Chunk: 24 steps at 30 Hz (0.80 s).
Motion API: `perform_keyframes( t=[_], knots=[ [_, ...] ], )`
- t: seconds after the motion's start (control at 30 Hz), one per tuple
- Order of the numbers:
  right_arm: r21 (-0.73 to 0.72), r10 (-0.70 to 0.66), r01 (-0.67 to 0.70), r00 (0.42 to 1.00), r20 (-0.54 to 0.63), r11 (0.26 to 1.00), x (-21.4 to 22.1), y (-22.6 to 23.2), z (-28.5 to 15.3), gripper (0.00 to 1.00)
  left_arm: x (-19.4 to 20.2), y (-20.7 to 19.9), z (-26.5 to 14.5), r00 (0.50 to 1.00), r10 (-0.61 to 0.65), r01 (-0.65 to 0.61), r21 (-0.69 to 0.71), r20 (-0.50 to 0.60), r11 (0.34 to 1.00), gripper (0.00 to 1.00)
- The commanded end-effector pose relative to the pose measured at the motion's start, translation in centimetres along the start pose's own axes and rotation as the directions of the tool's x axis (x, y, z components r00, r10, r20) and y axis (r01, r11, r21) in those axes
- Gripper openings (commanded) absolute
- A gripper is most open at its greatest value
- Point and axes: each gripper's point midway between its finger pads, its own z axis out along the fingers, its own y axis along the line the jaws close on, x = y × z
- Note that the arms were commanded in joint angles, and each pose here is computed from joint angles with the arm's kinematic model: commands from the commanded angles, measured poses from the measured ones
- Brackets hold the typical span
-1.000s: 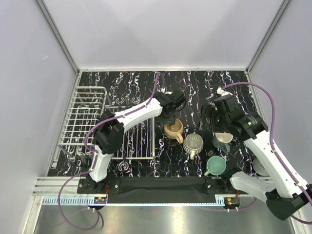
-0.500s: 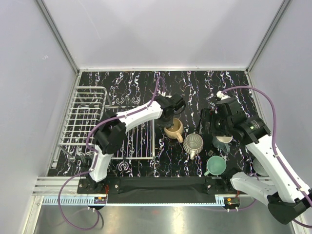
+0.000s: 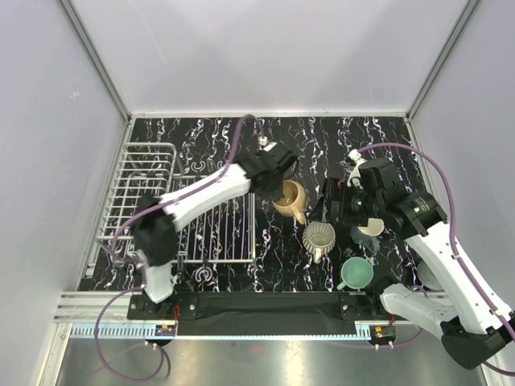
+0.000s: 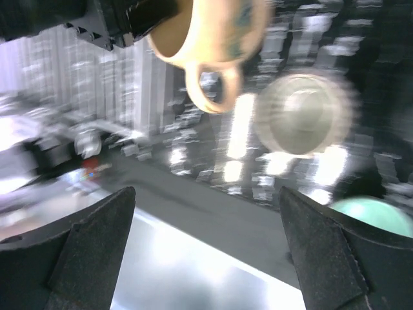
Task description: Load the cups into the dish rack
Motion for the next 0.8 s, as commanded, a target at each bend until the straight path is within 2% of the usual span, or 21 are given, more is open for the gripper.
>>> perform_keyframes(
  t=[0.0, 0.07, 0.13, 0.2, 0.23, 0.3, 0.33, 0.37, 0.4, 0.47, 0.57, 0.6, 0.77],
  knots=[
    [-0.332, 0.016, -0.018, 1.000, -0.010, 0.943, -1.6, 7.0, -1.9, 0.98, -6.5, -2.8, -12.4, 0.939, -0.151, 0.042, 0.334, 0.309, 0.941, 0.00],
    [-0.453, 0.052, -0.089, 0.994, -0.093, 0.887, -1.0, 9.5, -2.5, 0.97, -6.7, -1.8, -15.8, 0.898, -0.220, 0.048, 0.412, 0.381, 0.910, 0.00],
    [-0.556, 0.056, -0.087, 0.996, -0.074, 0.827, -2.1, 11.7, -3.4, 0.97, -6.9, -0.1, -19.3, 0.848, -0.290, 0.060, 0.464, 0.444, 0.884, 0.00],
    [-0.636, 0.080, -0.118, 0.993, -0.089, 0.762, -2.7, 13.6, -4.6, 0.97, -6.3, 1.1, -19.8, 0.822, -0.321, 0.066, 0.482, 0.470, 0.873, 0.00],
    [-0.657, 0.074, -0.125, 0.992, -0.105, 0.743, -2.5, 14.4, -4.8, 0.97, -6.2, 2.1, -21.9, 0.789, -0.358, 0.062, 0.515, 0.499, 0.855, 0.00],
    [-0.704, 0.077, -0.139, 0.990, -0.119, 0.696, -2.7, 16.3, -5.5, 0.98, -5.5, 2.9, -21.8, 0.759, -0.383, 0.047, 0.543, 0.527, 0.839, 0.00],
    [-0.711, 0.075, -0.149, 0.988, -0.136, 0.687, -2.6, 16.9, -5.2, 0.97, -5.4, 3.7, -24.0, 0.720, -0.422, 0.029, 0.584, 0.550, 0.811, 0.00],
    [-0.730, 0.046, -0.146, 0.987, -0.156, 0.667, -1.7, 18.3, -5.5, 0.97, -5.5, 4.0, -24.6, 0.688, -0.453, 0.021, 0.609, 0.567, 0.793, 0.00],
    [-0.754, 0.043, -0.149, 0.986, -0.158, 0.640, -1.8, 19.3, -5.8, 0.97, -4.9, 4.7, -24.0, 0.681, -0.458, 0.028, 0.605, 0.571, 0.796, 0.00],
    [-0.763, 0.033, -0.158, 0.984, -0.177, 0.626, -1.0, 20.6, -5.5, 0.96, -4.9, 6.1, -26.1, 0.621, -0.508, 0.018, 0.637, 0.597, 0.771, 0.00],
    [-0.788, 0.075, -0.186, 0.981, -0.176, 0.587, -1.2, 21.6, -5.4, 0.95, -4.4, 7.1, -27.8, 0.575, -0.537, -0.017, 0.665, 0.618, 0.747, 0.00],
    [-0.809, 0.084, -0.196, 0.980, -0.180, 0.554, -1.4, 22.2, -5.9, 0.93, -4.2, 7.3, -27.9, 0.569, -0.546, -0.019, 0.673, 0.615, 0.739, 0.00],
    [-0.807, 0.093, -0.227, 0.973, -0.211, 0.545, -0.6, 22.8, -5.0, 0.91, -3.7, 8.1, -29.5, 0.523, -0.598, -0.046, 0.721, 0.608, 0.692, 0.00]
  ],
)
